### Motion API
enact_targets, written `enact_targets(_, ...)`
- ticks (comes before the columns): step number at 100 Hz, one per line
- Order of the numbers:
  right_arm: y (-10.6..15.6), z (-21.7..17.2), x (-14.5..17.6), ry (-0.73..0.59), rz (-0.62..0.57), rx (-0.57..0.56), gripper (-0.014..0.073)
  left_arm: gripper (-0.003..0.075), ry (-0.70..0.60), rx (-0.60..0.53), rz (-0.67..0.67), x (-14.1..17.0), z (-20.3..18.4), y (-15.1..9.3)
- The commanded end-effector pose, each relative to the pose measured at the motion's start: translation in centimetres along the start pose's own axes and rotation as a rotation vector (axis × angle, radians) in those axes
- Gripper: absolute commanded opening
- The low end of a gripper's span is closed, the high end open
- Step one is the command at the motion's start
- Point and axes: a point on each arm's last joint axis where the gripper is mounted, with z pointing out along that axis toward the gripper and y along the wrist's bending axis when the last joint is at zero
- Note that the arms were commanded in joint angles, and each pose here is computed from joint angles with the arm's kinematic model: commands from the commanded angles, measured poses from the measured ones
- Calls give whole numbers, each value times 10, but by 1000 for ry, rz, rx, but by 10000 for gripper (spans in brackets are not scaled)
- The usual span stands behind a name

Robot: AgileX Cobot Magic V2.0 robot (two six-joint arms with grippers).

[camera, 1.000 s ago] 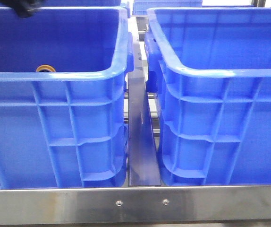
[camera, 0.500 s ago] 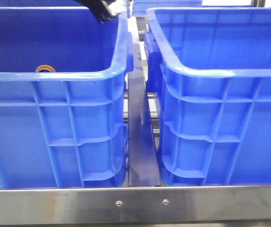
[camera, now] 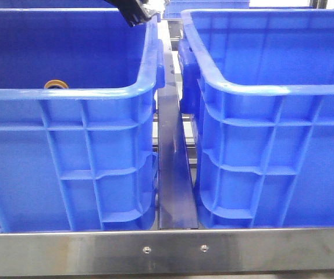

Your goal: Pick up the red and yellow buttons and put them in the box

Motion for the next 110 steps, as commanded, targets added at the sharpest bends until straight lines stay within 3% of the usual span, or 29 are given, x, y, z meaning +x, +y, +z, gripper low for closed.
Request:
enact_targets(1,1,-2,-11,-127,-11,-11,-102,59,-100,14,-1,-13,-14,-11)
enact_targets(10,0,-3,-18,-111,-11,-6,-102,59,-100,14,-1,-13,-14,-11)
enact_targets(32,-3,-6,-52,102,-8,27,-102,59,-100,14,-1,-13,-14,-11)
enact_targets(48,-4,5,-85,132,10,28,-102,59,-100,14,-1,-13,-14,-11)
enact_targets(72,-5,40,-128,339,36,39,-102,59,-100,14,-1,-13,-14,-11)
enact_targets(91,-6,82,-144,523,35,49,-90,59,-100,14,-1,-13,-14,-11)
enact_targets(100,-6,101,-144,607,36,53,14,59,-100,14,-1,-13,-14,-11)
enact_targets(110,-5,115,-143,680,58,47,270,59,-100,14,-1,-13,-14,-11)
